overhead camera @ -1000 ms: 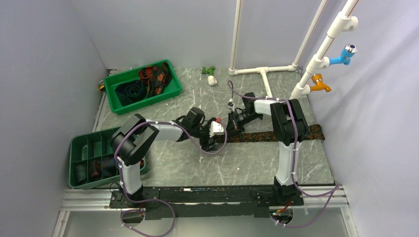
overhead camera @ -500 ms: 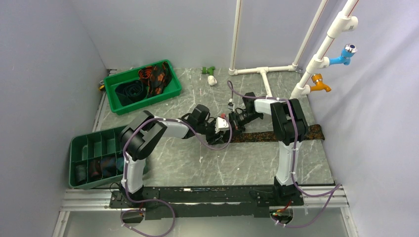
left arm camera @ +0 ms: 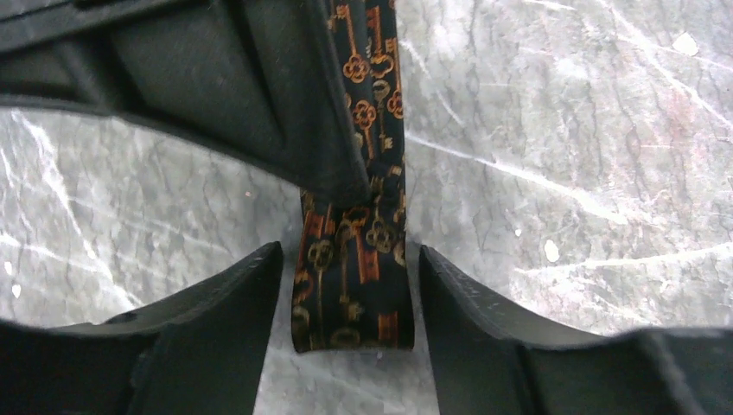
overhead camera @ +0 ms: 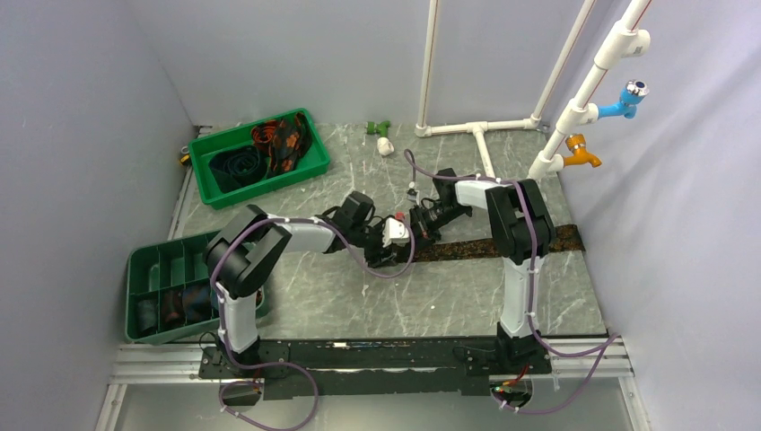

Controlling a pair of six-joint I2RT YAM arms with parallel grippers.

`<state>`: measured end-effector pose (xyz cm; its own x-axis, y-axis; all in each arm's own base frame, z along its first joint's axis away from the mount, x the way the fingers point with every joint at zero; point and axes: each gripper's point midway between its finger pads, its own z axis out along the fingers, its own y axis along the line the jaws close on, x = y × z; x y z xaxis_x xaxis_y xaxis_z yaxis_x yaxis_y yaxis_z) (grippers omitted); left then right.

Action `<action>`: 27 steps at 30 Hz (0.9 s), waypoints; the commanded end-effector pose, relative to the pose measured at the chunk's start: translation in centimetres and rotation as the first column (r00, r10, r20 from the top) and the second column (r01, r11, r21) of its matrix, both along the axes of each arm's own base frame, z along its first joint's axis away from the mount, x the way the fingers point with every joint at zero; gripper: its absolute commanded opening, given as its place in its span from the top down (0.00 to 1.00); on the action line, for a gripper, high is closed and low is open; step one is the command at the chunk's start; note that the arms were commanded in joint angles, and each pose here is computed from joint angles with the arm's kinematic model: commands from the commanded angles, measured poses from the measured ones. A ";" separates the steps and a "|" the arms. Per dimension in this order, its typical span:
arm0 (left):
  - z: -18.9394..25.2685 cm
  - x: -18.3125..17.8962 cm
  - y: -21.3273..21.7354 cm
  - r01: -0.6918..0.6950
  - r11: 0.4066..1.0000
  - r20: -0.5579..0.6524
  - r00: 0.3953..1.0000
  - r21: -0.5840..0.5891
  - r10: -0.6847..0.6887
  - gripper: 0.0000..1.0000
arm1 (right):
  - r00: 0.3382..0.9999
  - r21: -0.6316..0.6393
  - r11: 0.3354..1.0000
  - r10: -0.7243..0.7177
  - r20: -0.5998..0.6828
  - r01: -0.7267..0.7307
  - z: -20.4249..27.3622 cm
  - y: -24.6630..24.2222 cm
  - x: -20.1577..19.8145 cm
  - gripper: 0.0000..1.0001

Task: Roll the ties
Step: Roll the tie at the center of the board.

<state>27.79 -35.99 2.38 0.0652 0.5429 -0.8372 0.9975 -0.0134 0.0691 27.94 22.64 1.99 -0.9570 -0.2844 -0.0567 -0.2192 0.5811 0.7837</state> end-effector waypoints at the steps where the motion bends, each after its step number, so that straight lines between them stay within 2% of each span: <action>1: -1.9 -1.4 3.0 -0.049 0.996 -0.107 0.993 0.077 0.057 0.32 | 0.999 -0.157 0.987 0.024 0.047 -0.016 -4.1 -1.8 1.0 1.00; 3: -1.1 -1.3 3.2 -0.062 0.998 -0.099 0.993 0.019 0.064 0.29 | 0.998 -0.189 0.982 0.031 0.052 -0.020 -4.8 -2.3 1.1 1.00; 7: -1.0 -1.7 3.7 -0.059 0.998 -0.082 0.995 -0.023 0.057 0.30 | 0.998 -0.236 0.971 0.041 0.057 -0.027 -5.5 -3.1 1.1 1.00; 12: -0.4 -1.3 2.1 -0.065 0.994 -0.101 0.993 -0.092 0.056 0.33 | 0.998 -0.273 0.961 0.044 0.042 -0.031 -6.5 -3.6 0.7 1.00; 19: -0.6 -1.9 0.2 -0.062 0.982 -0.108 0.993 -0.180 0.043 0.31 | 0.997 -0.326 0.945 0.045 0.055 -0.025 -7.1 -4.4 1.1 1.00; 27: -1.2 -2.4 -2.3 -0.076 0.969 -0.131 0.990 -0.234 0.046 0.45 | 0.998 -0.283 0.959 0.040 0.057 -0.023 -6.7 -3.5 0.7 1.00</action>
<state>27.49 -36.69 2.36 -0.0156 0.3431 -0.9392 0.9968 0.0789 0.0123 27.99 22.29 1.30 -0.9603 -0.2788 0.0091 -0.1726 0.6199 0.7655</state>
